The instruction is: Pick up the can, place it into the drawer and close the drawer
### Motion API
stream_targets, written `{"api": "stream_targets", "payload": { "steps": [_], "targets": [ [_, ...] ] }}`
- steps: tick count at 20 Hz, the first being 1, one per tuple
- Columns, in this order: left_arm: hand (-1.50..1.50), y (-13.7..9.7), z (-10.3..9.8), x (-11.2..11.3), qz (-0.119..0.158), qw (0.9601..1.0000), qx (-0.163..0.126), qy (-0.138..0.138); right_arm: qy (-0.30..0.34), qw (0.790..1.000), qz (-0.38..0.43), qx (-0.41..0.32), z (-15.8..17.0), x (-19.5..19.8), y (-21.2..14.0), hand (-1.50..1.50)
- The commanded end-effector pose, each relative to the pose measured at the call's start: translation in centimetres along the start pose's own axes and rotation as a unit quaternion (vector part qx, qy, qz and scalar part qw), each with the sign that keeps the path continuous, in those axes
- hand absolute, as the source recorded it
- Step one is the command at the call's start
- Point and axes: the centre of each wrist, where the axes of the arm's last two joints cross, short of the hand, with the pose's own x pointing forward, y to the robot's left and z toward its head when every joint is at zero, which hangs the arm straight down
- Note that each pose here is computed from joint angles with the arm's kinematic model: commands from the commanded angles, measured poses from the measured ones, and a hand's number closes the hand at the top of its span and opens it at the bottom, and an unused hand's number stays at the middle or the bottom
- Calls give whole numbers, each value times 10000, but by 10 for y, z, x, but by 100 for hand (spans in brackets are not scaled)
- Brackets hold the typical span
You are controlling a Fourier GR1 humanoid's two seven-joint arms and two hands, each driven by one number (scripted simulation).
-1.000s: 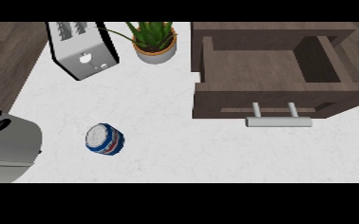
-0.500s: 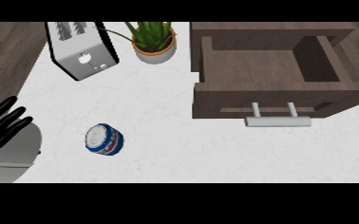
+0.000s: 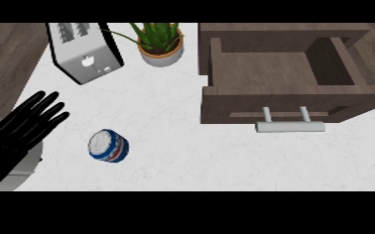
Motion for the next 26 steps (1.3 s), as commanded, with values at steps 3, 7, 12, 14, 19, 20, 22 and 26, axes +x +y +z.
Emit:
{"api": "stream_targets", "payload": {
  "steps": [3, 7, 12, 14, 19, 20, 22, 26],
  "targets": [
    [-150, 0, -7, -34, -114, 9998, 102, 116, 49, 10000, -30, 16, 7, -12, -2, -150],
    [-150, 6, -33, -53, -119, 9996, 171, 183, 83, 9999, 0, -60, 12, -7, -7, -150],
    [-150, 3, -27, -67, -320, 9986, 343, 246, 20, 9999, 90, 63, 19, 17, -15, -150],
    [-150, 14, -35, -82, -223, 9983, 469, 259, 57, 9999, -104, 29, 7, 4, -3, -150],
    [-150, 23, -29, -116, -362, 9970, 631, 266, 18, 10000, -82, 17, 20, 7, -21, -150],
    [-150, 27, -39, -126, -406, 9959, 775, 243, 126, 9999, -5, 67, 6, 14, -4, -150],
    [-150, 37, -12, -130, -389, 9961, 758, 221, -17, 10000, -32, -74, 15, 1, -6, -150],
    [-150, 51, -17, -143, -383, 9950, 891, 247, 15, 10000, -5, -8, 29, 6, -29, -150]
  ]
}}
